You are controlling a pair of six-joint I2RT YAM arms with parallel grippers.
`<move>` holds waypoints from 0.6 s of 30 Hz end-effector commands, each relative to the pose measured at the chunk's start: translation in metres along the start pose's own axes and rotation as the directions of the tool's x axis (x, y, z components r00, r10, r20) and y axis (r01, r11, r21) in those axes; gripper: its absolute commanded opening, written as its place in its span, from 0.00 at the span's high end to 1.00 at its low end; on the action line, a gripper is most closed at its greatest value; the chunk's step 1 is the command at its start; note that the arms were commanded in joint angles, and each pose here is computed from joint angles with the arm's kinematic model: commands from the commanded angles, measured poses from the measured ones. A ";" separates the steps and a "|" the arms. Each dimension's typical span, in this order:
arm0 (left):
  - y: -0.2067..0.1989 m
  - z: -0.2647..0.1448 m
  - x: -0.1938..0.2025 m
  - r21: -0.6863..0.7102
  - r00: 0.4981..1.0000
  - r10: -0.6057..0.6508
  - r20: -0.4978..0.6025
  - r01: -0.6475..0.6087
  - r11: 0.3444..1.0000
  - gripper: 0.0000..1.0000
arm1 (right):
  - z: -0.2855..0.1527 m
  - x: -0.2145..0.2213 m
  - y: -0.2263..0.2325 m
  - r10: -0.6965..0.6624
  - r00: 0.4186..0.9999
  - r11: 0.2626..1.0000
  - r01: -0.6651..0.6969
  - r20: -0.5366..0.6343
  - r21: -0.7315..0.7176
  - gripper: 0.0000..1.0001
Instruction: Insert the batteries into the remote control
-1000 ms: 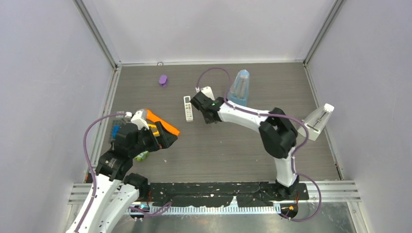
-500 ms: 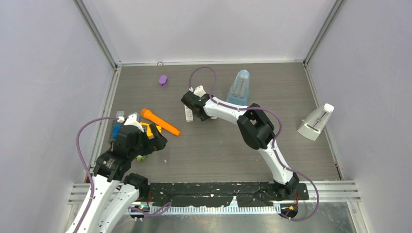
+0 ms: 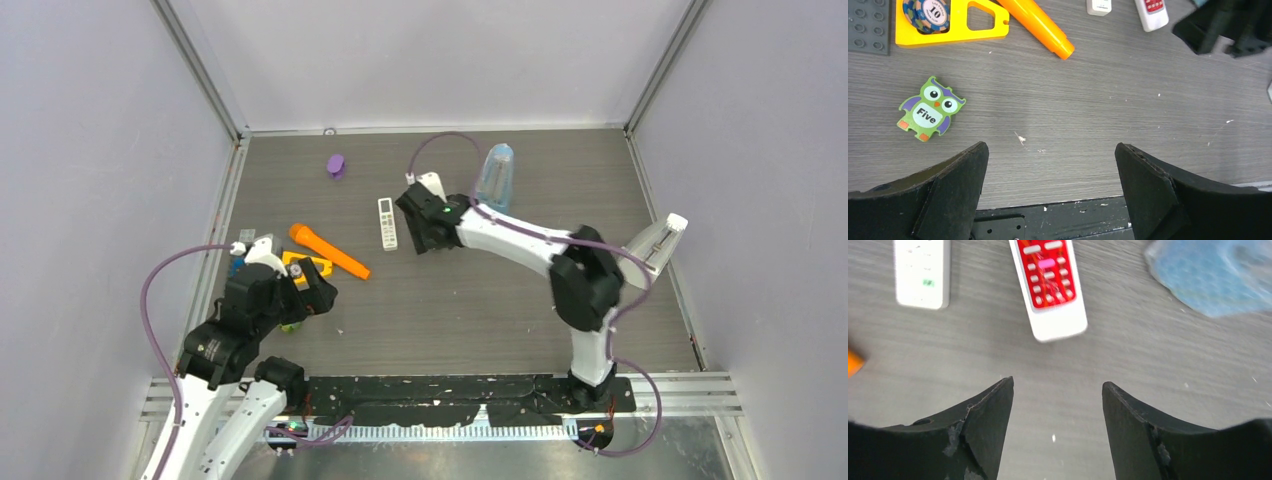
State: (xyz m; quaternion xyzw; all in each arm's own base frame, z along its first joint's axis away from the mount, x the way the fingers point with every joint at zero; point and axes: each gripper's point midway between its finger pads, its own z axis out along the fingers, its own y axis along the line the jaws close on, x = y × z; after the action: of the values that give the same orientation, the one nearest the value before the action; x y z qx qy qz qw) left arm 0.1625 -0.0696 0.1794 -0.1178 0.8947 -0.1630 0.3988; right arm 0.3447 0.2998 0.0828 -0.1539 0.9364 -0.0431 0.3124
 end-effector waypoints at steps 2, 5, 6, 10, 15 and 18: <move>-0.010 -0.024 -0.013 0.067 0.997 -0.004 0.072 -0.001 0.998 0.00 | -0.091 -0.006 -0.039 0.183 0.960 0.980 -0.162 0.210 -0.116 0.26; -0.009 -0.035 -0.017 0.087 0.993 -0.011 0.121 0.000 0.996 0.00 | -0.140 0.005 -0.087 0.270 0.908 0.963 -0.248 0.321 -0.111 0.10; -0.008 -0.038 -0.018 0.089 0.991 -0.011 0.136 -0.001 0.996 0.00 | -0.141 0.019 -0.098 0.270 0.907 0.963 -0.256 0.322 -0.084 0.06; -0.003 -0.049 -0.016 0.100 0.982 0.020 0.186 -0.039 0.994 0.00 | -0.208 0.045 -0.180 0.408 0.755 0.899 -0.430 0.514 -0.083 0.04; 0.004 -0.058 -0.012 0.116 0.968 0.036 0.248 -0.066 0.991 0.00 | -0.253 0.080 -0.253 0.491 0.535 0.806 -0.578 0.688 -0.126 0.05; 0.011 -0.068 -0.013 0.098 0.961 0.043 0.274 -0.072 0.993 0.00 | -0.278 0.099 -0.283 0.532 0.428 0.755 -0.630 0.731 -0.181 0.05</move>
State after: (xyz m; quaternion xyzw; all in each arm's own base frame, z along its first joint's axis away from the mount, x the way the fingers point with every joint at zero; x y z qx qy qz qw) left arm 0.1260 -0.0540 0.2209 -0.0956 0.8297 -0.2044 0.5106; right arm 0.1901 0.0409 0.2963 0.1355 0.7415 0.1199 0.6460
